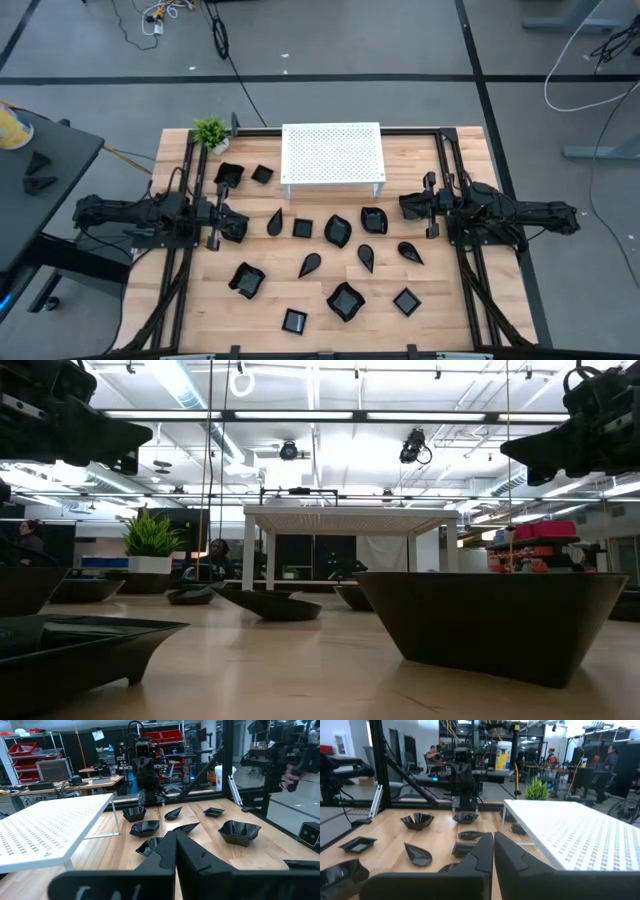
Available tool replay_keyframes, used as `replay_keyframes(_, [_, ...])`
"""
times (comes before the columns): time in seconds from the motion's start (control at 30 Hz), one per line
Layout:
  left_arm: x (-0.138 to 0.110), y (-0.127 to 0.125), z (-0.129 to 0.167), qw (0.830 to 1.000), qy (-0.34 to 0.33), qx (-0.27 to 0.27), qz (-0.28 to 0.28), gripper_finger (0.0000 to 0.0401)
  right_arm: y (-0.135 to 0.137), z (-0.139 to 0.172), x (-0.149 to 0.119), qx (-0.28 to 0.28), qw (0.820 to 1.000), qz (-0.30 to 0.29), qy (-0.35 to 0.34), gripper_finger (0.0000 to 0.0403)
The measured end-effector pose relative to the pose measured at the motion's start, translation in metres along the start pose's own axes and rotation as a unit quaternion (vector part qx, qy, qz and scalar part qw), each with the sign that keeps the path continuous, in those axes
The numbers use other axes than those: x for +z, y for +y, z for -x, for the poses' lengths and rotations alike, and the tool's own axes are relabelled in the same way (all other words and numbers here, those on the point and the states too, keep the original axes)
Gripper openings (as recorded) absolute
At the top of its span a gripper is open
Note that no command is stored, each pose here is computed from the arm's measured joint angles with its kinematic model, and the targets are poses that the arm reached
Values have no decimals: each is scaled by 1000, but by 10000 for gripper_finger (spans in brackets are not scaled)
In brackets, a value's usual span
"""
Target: Pick & Place Mini shaped plates
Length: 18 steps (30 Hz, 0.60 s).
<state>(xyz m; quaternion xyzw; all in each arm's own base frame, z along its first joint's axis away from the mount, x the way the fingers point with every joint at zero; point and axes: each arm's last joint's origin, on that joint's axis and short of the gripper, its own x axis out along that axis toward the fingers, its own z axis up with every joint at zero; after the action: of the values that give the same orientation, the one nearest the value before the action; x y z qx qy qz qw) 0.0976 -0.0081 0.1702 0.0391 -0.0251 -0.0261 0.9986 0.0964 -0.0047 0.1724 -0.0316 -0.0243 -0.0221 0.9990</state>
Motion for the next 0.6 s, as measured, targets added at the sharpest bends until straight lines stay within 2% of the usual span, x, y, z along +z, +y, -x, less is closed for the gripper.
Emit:
replay_keyframes(0.07, [0,0,0,1000,0,0,0,3,0,0,3,-1,1000,-5,-16,20])
replay_keyframes(0.17, [0,0,0,1000,0,0,0,3,-1,0,9,-1,998,-44,-49,20])
replay_keyframes(0.23, [0,0,0,1000,0,0,0,3,-1,1,16,1,994,-73,-82,20])
replay_keyframes(0.37, [0,0,0,1000,0,0,0,3,-2,4,28,5,985,-94,-145,20])
replay_keyframes(0.6, [0,0,0,1000,0,0,0,3,-3,15,52,23,950,-137,-279,20])
